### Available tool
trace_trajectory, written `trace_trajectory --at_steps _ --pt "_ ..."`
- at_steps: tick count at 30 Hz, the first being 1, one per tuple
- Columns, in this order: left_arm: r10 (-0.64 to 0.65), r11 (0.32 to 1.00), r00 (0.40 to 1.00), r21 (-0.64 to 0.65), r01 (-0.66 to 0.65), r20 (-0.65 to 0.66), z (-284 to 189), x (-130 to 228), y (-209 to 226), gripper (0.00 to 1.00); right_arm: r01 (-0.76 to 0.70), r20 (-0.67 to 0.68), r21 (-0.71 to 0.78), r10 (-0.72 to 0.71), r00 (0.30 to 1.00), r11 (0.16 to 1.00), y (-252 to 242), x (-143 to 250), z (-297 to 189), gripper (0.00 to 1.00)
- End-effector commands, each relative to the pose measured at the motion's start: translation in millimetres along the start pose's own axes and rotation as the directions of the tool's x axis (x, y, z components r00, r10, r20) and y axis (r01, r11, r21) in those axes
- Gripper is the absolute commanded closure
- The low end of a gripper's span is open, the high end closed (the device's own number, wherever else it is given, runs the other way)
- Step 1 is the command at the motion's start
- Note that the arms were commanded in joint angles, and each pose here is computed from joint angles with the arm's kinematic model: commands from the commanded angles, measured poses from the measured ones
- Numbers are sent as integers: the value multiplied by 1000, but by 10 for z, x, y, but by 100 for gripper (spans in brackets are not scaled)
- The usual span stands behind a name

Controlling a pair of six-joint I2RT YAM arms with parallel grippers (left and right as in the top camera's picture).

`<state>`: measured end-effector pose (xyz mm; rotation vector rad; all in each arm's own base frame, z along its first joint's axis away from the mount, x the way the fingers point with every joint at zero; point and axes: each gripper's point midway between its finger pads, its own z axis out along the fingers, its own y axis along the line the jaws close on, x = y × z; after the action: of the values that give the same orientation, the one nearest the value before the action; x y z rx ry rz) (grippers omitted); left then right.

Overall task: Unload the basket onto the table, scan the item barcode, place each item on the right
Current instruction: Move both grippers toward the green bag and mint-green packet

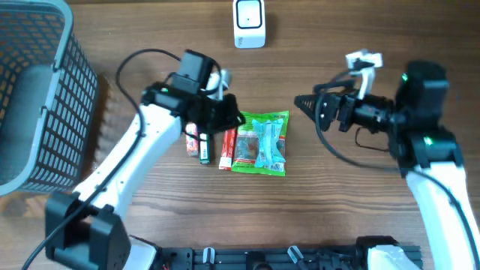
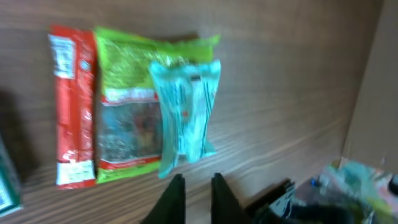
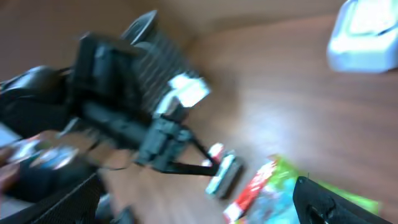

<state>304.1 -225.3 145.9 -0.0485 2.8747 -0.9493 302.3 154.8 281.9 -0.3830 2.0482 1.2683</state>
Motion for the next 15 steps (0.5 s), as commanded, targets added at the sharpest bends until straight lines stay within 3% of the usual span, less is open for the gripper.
trace_trajectory --at_steps 1,3,5,8,12,15 --pt "2 1000 996 -9 -3 -94 271 162 -12 56 -144 -112 -150 128 985 978 -51 165 122 16" --pt "-5 1000 992 -24 2 -124 364 209 23 50 -254 -163 -85 238 958 964 -335 327 198 26" --pt "-11 999 989 -35 6 -145 424 247 48 50 -282 -200 -12 274 941 959 -606 490 281 30" --pt "-14 999 984 -54 4 -178 466 322 88 61 -318 -229 68 325 918 946 -878 644 354 38" --pt "21 996 971 -81 -41 -240 483 458 187 66 -341 -275 146 369 888 929 -1090 857 403 46" --pt "22 995 968 -90 -46 -251 527 513 227 66 -361 -300 178 400 866 915 -1197 976 435 46"
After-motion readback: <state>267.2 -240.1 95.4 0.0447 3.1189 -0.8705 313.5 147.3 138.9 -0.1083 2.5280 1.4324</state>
